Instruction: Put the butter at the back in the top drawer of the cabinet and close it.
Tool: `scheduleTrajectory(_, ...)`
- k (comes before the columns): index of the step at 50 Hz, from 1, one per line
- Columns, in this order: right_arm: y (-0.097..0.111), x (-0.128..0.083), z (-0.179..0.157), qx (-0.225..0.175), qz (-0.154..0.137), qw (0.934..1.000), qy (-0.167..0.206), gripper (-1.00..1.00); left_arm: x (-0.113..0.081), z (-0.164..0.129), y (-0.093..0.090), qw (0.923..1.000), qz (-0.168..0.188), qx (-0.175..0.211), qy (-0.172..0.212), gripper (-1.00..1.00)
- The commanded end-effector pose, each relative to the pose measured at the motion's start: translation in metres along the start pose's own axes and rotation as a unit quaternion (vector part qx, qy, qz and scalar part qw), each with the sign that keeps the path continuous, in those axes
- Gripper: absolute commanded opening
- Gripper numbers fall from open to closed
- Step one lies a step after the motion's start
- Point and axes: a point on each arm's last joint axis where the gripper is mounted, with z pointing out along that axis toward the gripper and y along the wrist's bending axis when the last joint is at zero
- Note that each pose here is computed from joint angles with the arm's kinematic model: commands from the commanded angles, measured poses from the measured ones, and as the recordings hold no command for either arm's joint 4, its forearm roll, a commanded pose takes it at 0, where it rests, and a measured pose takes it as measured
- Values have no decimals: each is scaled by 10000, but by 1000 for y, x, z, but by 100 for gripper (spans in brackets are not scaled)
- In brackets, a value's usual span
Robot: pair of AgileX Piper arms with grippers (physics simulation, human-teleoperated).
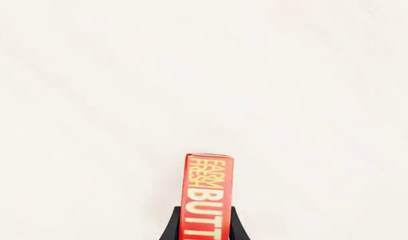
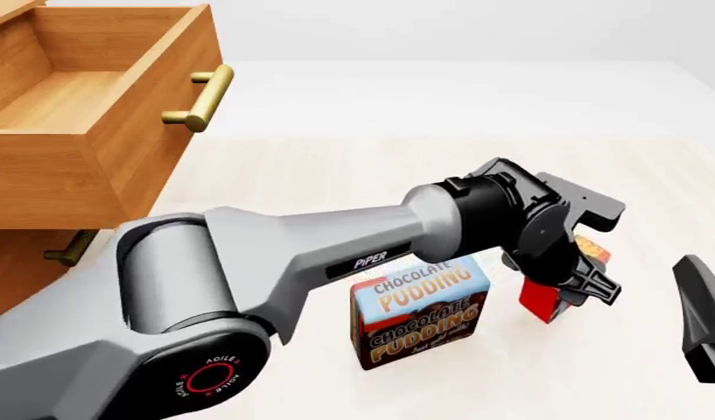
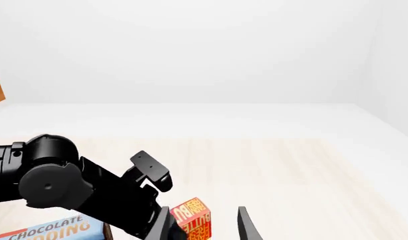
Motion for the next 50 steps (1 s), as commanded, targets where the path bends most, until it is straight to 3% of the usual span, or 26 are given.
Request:
scheduleTrajectory(1,0,0,0,0,0,10000,0,100,-14,-23,-6,9994,136,87,-292,-100)
scheduleTrajectory(19,0,0,0,0,0,10000,0,100,-22,-45,-6,9988,251,96,-410,-100)
scheduleTrajectory(48,0,0,0,0,0,10000,0,100,-45,-112,1,9954,485,68,-826,-100)
scheduleTrajectory(50,0,0,0,0,0,10000,0,100,-49,-122,8,9948,471,26,-902,-100)
